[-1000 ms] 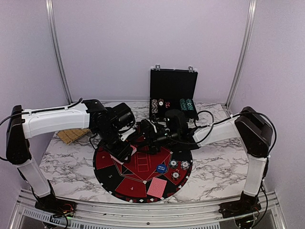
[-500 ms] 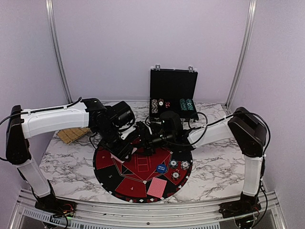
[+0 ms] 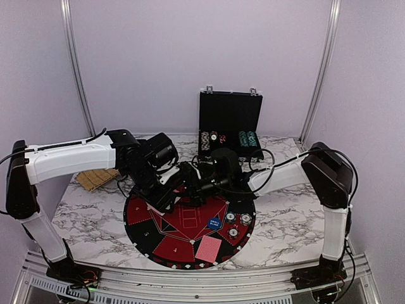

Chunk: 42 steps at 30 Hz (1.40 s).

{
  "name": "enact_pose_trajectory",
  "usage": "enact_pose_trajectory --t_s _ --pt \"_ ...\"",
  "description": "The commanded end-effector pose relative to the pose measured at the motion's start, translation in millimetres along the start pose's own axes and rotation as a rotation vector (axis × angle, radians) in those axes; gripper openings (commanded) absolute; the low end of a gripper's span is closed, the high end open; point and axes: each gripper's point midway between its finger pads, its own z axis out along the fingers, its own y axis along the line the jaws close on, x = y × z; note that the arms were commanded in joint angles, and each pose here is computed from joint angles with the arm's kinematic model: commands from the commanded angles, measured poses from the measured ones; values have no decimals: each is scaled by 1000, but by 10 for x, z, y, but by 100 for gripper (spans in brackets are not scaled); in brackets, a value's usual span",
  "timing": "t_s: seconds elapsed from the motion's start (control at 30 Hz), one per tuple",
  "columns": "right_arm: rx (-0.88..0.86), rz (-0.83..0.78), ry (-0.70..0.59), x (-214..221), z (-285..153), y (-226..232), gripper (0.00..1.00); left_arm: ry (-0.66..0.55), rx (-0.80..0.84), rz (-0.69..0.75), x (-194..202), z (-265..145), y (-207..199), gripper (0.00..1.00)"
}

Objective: Distribute texas hold em gaming equipment
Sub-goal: Pick up the poker card from the face-down deck piles.

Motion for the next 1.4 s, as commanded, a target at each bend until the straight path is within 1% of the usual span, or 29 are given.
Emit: enact_pose_trajectory --t_s 0.0,0.37,1.07,1.2,1.37 --pt "27 -30 -28 -118 -50 -15 63 -73 24 19 -100 -229 -68 43" --pt "64 -37 -56 -190 -209 -72 60 -76 18 21 -92 -238 -55 42" --pt "40 -78 -92 -263 -389 162 61 -56 3 14 -47 -174 -17 42" --pt "32 -84 -99 -254 -421 205 60 -50 1 14 -36 -153 -13 42" --pt "23 -88 -106 -250 -456 249 54 -44 -8 9 -23 -130 6 42"
